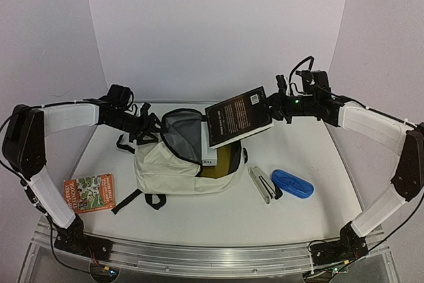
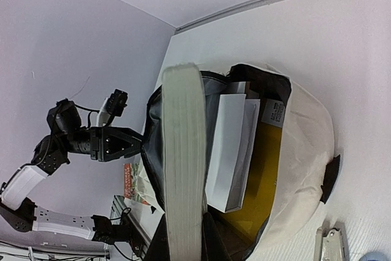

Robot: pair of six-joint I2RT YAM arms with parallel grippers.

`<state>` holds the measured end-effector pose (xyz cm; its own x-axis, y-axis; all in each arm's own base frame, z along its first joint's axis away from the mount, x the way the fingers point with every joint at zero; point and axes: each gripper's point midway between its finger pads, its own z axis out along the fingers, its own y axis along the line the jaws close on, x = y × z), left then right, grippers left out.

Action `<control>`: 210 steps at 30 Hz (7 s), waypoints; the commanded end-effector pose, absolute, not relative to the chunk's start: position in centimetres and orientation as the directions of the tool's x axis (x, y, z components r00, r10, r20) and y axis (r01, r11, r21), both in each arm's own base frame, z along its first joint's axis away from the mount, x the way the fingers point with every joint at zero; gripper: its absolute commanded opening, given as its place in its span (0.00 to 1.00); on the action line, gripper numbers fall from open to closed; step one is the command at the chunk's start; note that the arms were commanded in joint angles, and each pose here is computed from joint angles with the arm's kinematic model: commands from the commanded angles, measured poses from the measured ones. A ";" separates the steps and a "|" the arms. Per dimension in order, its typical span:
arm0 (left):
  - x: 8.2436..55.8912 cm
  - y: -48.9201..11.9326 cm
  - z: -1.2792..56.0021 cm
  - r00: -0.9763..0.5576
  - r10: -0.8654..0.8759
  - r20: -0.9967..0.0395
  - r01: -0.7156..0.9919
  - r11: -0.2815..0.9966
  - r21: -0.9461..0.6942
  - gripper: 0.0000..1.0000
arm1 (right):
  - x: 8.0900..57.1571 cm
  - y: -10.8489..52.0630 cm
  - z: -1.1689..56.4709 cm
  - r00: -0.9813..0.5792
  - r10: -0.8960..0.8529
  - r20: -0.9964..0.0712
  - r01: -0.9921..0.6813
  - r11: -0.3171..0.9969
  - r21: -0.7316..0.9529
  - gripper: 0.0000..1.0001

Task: Pack the student bag
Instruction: Place the book in the student bag, then adjust the book at the center of the board.

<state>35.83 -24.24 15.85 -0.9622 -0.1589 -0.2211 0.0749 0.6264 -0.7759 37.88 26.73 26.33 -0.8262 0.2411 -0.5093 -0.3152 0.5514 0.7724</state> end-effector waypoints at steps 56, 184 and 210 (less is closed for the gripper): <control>34.7 -30.9 34.0 -0.820 -0.031 -0.572 0.552 0.223 -0.804 0.00 | 41.5 36.8 20.6 -0.720 0.210 -0.661 -0.226 0.830 0.509 0.54; 21.1 4.2 3.0 -0.120 -0.958 -0.260 -0.920 0.205 -0.333 1.00 | 38.3 38.1 20.5 -0.673 0.127 -0.729 -0.377 0.789 0.485 0.72; 36.3 -10.2 4.8 -0.866 -0.405 -0.293 -0.177 0.797 -0.577 0.77 | 33.7 46.5 24.6 -0.623 0.005 -0.783 -0.602 0.635 0.483 0.73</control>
<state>33.74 -4.27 2.90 -0.7641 -0.6005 -0.2355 -0.4379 0.7510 -0.4942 35.59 42.14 22.70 -0.6600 0.0421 -0.7501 -0.5012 0.7191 0.4814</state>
